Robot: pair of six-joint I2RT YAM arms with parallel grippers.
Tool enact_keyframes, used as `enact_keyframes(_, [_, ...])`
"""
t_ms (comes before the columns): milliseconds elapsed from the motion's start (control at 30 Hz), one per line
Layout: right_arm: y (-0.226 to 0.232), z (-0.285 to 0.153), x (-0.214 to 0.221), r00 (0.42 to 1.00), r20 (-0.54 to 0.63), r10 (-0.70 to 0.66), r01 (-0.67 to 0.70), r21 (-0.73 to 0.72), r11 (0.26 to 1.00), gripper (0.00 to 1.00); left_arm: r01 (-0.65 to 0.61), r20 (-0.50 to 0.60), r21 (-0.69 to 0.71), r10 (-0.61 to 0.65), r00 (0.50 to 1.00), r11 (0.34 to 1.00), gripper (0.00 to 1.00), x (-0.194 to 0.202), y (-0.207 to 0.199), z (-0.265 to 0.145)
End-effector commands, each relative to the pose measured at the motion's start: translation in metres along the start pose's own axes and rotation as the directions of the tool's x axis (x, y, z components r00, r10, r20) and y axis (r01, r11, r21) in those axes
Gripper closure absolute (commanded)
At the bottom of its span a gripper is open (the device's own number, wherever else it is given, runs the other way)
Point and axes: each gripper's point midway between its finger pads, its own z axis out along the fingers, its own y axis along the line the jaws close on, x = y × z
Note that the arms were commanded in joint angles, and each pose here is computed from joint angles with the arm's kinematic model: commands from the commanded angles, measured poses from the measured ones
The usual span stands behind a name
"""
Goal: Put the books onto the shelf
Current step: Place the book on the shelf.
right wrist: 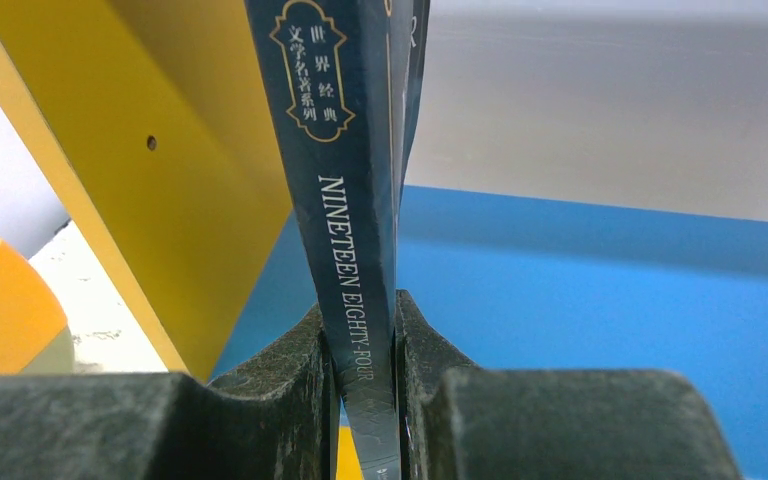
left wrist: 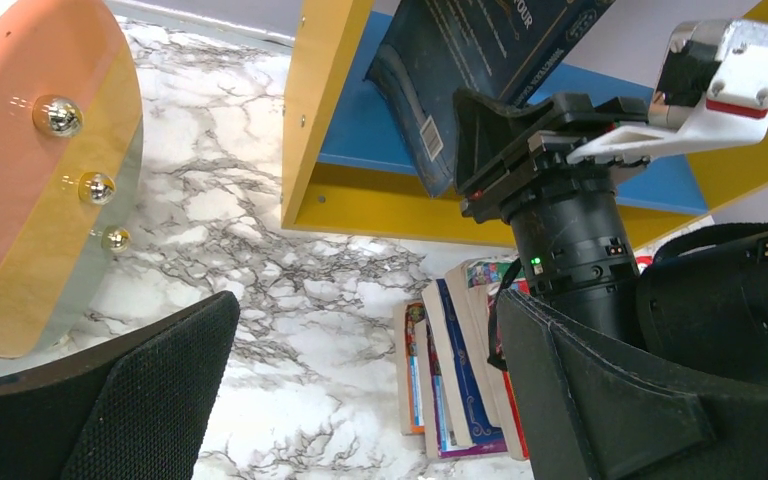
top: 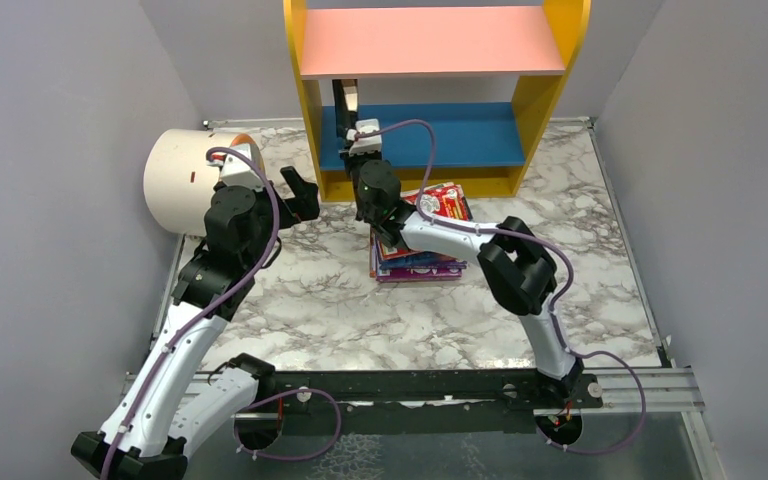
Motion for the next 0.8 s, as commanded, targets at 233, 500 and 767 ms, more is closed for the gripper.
enact_keyframes(233, [0.014, 0.033, -0.050, 0.984, 0.119, 0.130, -0.136, 0.043, 0.990, 0.99, -0.024, 0.045, -0.040, 0.026, 0.999, 0.999, 0.01, -0.012, 0.010, -0.008])
enact_keyframes(500, [0.023, 0.047, -0.041, 0.987, 0.083, 0.138, -0.144, 0.071, 0.987, 0.99, -0.035, 0.039, -0.046, 0.037, 0.999, 0.998, 0.01, -0.010, 0.011, -0.007])
enact_keyframes(767, [0.031, 0.057, -0.036, 0.986, 0.083, 0.144, -0.151, 0.076, 0.986, 0.99, -0.048, 0.041, -0.063, 0.051, 0.998, 0.997, 0.01, -0.009, 0.015, -0.007])
